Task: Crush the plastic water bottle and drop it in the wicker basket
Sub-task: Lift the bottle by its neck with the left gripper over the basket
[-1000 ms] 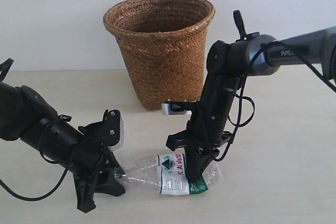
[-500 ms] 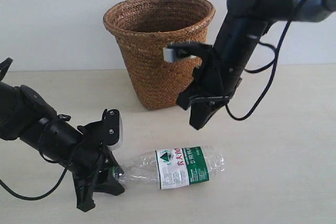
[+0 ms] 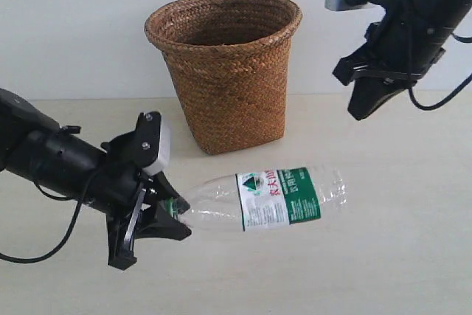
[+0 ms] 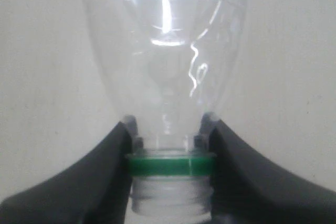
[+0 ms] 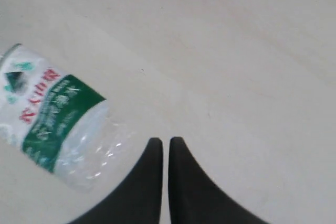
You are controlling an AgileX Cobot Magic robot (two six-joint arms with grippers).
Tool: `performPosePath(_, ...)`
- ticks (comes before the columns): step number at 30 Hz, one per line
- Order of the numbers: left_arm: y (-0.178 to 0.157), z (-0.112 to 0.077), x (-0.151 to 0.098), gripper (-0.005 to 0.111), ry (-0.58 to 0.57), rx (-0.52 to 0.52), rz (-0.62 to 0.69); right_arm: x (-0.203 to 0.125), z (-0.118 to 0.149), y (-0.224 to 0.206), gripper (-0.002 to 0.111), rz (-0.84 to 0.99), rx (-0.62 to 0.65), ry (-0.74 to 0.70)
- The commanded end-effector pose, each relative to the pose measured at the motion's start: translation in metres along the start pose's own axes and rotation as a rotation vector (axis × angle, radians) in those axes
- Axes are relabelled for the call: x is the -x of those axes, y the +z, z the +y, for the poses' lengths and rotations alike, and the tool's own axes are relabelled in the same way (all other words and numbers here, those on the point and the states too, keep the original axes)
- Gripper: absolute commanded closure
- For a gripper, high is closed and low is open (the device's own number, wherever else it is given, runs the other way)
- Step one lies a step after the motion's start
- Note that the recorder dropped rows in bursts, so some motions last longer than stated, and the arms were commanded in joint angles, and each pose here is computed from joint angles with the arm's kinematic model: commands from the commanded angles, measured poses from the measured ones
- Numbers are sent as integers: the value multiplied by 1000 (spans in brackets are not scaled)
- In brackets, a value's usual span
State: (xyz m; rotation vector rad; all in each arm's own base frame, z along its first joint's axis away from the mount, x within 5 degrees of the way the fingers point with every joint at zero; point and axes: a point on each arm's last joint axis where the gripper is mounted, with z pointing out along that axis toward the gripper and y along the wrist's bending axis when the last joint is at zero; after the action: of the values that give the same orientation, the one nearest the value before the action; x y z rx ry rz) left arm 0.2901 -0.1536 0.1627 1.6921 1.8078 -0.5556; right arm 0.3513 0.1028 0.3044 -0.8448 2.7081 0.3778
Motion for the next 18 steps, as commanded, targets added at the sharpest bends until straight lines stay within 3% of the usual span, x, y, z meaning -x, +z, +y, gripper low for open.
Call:
performPosePath(1, -20, -4, 19, 102, 30, 37, -66, -22, -31, -2, 108, 31, -23, 102)
performPosePath(7, -34, -4, 28, 102, 46, 79, -83, -57, -66, 9, 108, 83, -24, 247)
performPosePath(11, -44, 9, 44, 102, 63, 139, -121, -65, -70, 22, 108, 62, -35, 278)
performPosePath(15, -74, 43, 81, 102, 40, 330, -200, -63, -70, 27, 108, 23, -17, 271)
performPosePath(18, -102, 81, 103, 100, -32, 622, -260, -61, -70, 27, 108, 12, -9, 265)
